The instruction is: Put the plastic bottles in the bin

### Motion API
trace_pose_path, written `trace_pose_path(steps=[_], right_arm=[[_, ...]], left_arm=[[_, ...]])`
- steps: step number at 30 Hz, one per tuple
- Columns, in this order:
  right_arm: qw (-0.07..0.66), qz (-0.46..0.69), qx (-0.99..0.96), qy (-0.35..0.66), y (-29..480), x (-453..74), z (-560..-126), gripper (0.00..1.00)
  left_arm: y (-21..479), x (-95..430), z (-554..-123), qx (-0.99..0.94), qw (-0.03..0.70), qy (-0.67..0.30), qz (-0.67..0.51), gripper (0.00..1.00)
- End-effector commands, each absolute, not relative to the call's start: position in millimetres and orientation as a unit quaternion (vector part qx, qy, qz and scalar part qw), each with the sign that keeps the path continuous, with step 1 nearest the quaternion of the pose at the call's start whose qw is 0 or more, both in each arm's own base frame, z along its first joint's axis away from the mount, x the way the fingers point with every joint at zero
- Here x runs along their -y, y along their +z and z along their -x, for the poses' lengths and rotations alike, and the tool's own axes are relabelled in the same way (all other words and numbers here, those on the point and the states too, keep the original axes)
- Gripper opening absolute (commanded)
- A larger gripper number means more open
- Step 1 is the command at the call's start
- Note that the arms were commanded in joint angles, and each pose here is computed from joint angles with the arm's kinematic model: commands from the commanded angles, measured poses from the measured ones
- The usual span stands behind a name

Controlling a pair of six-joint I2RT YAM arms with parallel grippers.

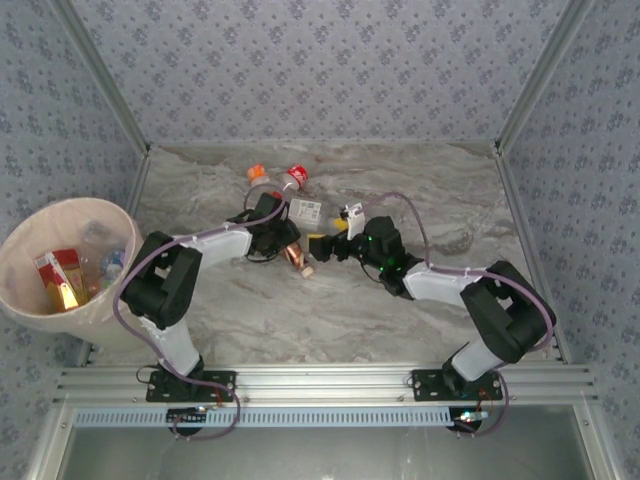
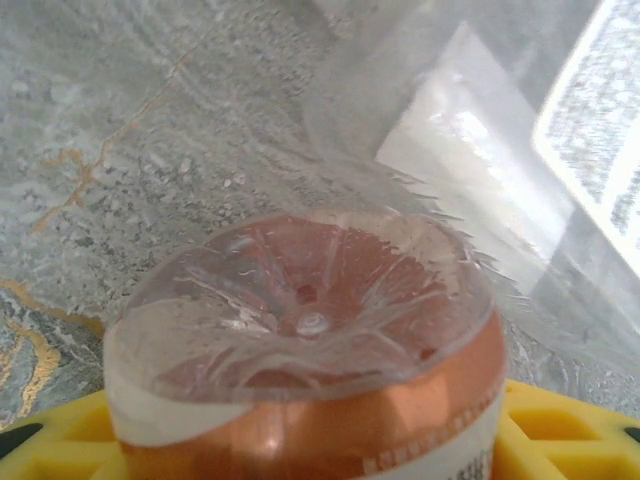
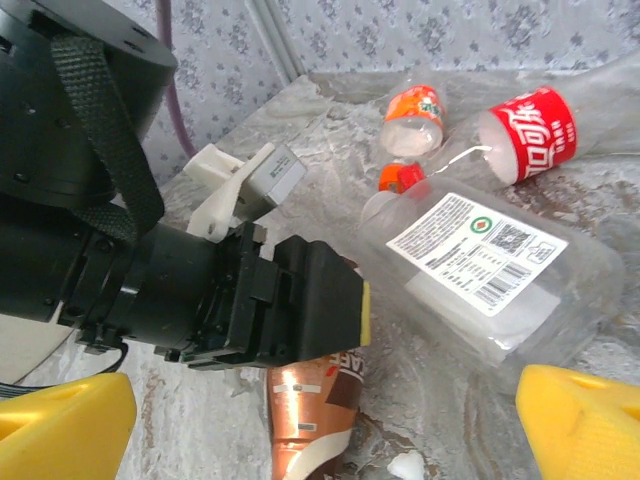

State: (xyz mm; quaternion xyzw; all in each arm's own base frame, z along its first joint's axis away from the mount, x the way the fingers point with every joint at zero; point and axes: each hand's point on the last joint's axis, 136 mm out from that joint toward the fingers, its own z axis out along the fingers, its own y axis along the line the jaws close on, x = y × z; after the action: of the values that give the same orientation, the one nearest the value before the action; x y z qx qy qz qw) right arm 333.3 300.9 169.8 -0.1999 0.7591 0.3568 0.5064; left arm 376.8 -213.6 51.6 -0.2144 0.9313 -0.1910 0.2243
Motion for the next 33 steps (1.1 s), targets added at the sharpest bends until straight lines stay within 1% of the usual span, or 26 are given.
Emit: trace_pose_path(steps=[1,8,21,28,33], right_arm=[[0.529,0.19,-0.759,0.329,177,-287,-337,1.0],[0.551,0.187,-0.752,0.31,195,-278,-336,1.0],[0.58,0.174,-0.734,0.307,223,-269,-335,1.0],[0.583,0.174,-0.732,0.307,227,-269,-335,1.0],[0.583,0.174,-0.733,0.304,227,-269,-335,1.0]], left_arm=[[89,210,-383,-0.926,0.273,-0.186,0.181,0.53],[137,197,-382,-0.911,0.335,-0.181,0.156,0.53],[253,163,-377,-0.868,0.464,-0.139,0.106,0.53],[326,139,-370,-0.833,0.531,-0.117,0.099,0.52],[381,114,-355,-0.796,0.581,-0.126,0.11,0.52]])
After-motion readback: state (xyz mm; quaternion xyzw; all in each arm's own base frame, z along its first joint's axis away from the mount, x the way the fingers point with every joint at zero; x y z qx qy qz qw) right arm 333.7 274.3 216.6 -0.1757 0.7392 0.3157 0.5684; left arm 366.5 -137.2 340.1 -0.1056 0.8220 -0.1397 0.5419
